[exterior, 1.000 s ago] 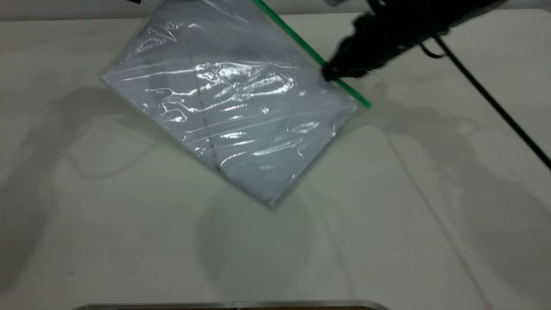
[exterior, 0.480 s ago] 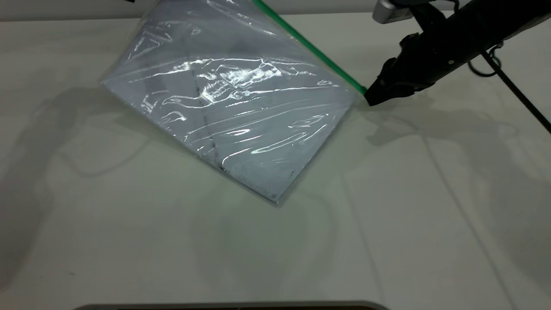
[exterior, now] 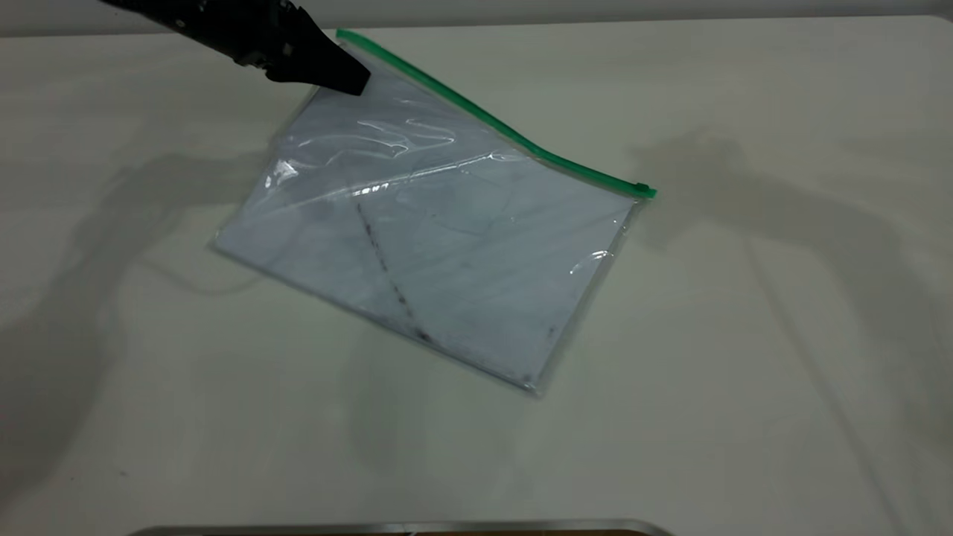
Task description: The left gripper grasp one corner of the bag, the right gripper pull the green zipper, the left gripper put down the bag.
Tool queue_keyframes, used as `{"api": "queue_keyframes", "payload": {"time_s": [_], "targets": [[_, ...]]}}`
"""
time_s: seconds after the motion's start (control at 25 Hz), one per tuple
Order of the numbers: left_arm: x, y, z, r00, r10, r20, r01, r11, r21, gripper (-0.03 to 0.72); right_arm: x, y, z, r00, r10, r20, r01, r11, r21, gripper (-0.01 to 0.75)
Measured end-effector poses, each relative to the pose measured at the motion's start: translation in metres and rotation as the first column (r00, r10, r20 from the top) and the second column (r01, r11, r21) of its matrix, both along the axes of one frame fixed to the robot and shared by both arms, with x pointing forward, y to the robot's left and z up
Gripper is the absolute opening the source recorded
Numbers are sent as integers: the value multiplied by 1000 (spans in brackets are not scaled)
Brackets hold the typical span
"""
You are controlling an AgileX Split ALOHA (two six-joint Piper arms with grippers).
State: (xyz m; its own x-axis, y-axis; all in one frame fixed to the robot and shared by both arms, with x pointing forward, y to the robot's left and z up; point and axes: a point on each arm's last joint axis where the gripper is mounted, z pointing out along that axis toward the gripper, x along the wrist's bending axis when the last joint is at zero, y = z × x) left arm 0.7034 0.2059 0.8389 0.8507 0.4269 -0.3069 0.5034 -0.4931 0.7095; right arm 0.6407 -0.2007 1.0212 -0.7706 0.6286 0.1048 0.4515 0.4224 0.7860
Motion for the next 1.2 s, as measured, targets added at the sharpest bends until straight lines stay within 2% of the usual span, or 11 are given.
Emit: {"api": "queue_keyframes", "payload": {"time_s": [0.12,0.24,0.36,0.44,0.52,0.6,0.64,0.76,0.88,1.0,1.2], "targets": [[1,7,38,998,62,-31,-61,998,21,542,-39,-1,58,998,57,-15,-57,998,8,585],[-7,16,97,994,99,-43,-96,994,56,576,-82,-4,100,993,92,-77,-92,996,10,545],[-26,26,156,991,132,-30,-125,976,181,578,-121,-9,130,987,90,-133,-93,996,-14,532],[-44,34,196,981,193,-32,-178,947,268,573,-140,-15,145,989,20,-146,-25,999,-34,530],[-65,41,229,954,292,-63,-257,909,328,561,-158,-24,157,981,-104,-166,92,993,-80,529],[-88,49,256,924,371,-95,-308,865,395,546,-178,-35,169,957,-246,-153,228,966,-125,529],[-97,52,270,903,422,-78,-357,840,409,536,-188,-42,173,936,-321,-144,300,942,-147,529],[-121,61,302,841,542,-4,-488,760,430,515,-220,-59,171,875,-472,-105,445,871,-208,529],[-147,68,324,781,623,43,-579,695,426,509,-249,-69,147,831,-545,-113,504,823,-262,529],[-177,69,334,751,658,52,-618,674,406,509,-272,-74,106,792,-582,-185,511,797,-322,529],[-225,69,299,736,674,-58,-578,671,464,509,-311,-79,27,692,-640,-333,498,757,-422,529]]}}
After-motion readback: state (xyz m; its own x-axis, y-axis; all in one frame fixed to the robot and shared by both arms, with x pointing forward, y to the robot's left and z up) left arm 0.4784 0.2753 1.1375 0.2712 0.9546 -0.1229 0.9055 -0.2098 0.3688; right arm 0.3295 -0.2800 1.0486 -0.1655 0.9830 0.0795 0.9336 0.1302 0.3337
